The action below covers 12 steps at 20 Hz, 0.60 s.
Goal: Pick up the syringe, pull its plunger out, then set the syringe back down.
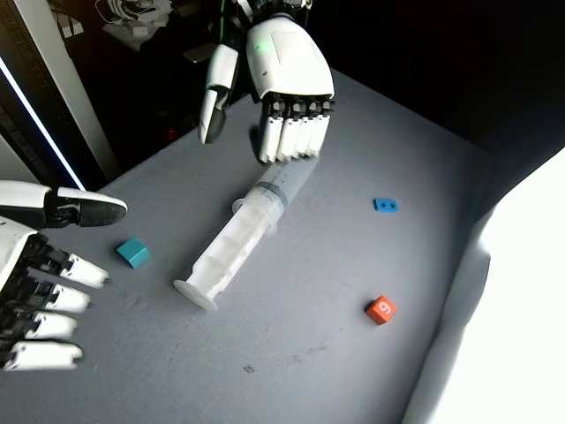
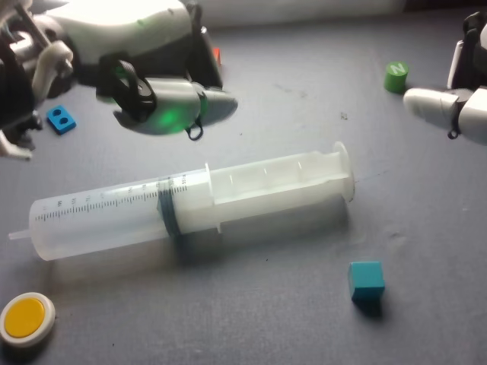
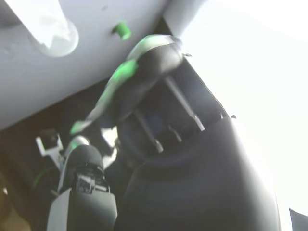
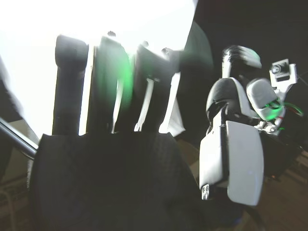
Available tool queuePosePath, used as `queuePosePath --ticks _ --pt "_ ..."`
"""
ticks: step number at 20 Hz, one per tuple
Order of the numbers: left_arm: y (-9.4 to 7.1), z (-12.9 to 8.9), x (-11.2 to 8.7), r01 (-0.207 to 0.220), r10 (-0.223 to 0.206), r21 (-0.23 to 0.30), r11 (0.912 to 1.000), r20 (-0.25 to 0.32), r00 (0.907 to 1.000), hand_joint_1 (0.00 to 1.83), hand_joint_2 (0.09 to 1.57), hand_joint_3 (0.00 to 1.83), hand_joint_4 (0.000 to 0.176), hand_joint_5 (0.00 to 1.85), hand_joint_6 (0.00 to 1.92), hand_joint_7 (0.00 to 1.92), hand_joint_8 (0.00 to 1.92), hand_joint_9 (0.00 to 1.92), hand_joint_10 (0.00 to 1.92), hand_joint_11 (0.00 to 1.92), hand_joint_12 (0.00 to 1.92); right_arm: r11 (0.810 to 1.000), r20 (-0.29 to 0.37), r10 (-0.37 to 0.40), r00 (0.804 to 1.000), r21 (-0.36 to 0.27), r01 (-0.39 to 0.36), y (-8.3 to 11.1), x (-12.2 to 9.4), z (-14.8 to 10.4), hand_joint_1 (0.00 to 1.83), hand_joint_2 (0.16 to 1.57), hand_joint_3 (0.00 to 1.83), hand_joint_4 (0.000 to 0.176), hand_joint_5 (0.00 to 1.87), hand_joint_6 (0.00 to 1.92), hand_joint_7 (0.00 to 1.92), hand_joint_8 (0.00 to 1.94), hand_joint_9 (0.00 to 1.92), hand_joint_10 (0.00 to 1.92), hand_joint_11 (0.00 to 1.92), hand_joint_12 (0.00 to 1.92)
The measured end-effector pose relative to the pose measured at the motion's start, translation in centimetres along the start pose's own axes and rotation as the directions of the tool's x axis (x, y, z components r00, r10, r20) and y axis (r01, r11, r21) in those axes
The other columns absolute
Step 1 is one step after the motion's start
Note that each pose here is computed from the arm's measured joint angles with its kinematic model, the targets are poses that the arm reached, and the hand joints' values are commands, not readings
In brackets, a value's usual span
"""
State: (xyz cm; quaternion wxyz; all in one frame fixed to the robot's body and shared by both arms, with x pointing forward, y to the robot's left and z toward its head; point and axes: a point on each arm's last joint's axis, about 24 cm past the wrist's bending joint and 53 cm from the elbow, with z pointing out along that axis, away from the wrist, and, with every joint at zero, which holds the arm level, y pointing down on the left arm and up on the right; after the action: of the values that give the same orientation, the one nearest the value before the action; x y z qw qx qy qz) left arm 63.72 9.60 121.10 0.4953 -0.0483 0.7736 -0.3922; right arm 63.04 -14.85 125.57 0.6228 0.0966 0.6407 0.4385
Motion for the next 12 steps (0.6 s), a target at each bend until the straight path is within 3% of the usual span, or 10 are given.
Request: queuePosePath --ticks 1,2,7,12 --pt "-0.3 0.0 -0.6 0.002 -0.002 0.007 1.0000 0.013 0.9999 0.52 1.53 0.02 0.176 1.30 1.92 1.46 1.92 1.52 1.92 1.52 1.92 1.000 0.001 -0.005 1.000 0.000 0.005 0.0 0.0 0.0 1.12 1.43 0.00 0.000 1.68 1.92 1.76 1.94 1.83 1.92 1.92 1.92" --pt "-0.4 0.0 -0.9 0.001 -0.001 0.010 1.0000 0.021 0.9998 0.62 1.53 0.01 0.176 1.28 1.92 1.45 1.92 1.50 1.92 1.48 1.92 1.000 0.004 -0.010 1.000 -0.003 0.010 0.1 -0.1 0.0 1.02 1.44 0.00 0.000 1.65 1.92 1.74 1.94 1.80 1.92 1.88 1.92" --pt "-0.8 0.0 -1.2 -0.015 0.014 0.022 0.9996 0.022 0.9997 0.57 1.51 0.00 0.174 1.31 1.92 1.47 1.92 1.50 1.92 1.47 1.92 0.997 -0.007 -0.058 0.998 -0.046 0.058 1.1 0.2 0.0 1.02 1.44 0.00 0.000 1.61 1.92 1.71 1.94 1.77 1.92 1.84 1.92" --pt "-1.3 0.0 -1.4 -0.018 0.017 0.035 0.9992 0.023 0.9996 0.71 1.51 0.00 0.176 1.34 1.92 1.47 1.92 1.50 1.92 1.48 1.92 0.988 -0.033 -0.124 0.992 -0.101 0.120 2.2 1.2 -0.2 1.03 1.43 0.00 0.000 1.60 1.92 1.69 1.94 1.74 1.92 1.81 1.92"
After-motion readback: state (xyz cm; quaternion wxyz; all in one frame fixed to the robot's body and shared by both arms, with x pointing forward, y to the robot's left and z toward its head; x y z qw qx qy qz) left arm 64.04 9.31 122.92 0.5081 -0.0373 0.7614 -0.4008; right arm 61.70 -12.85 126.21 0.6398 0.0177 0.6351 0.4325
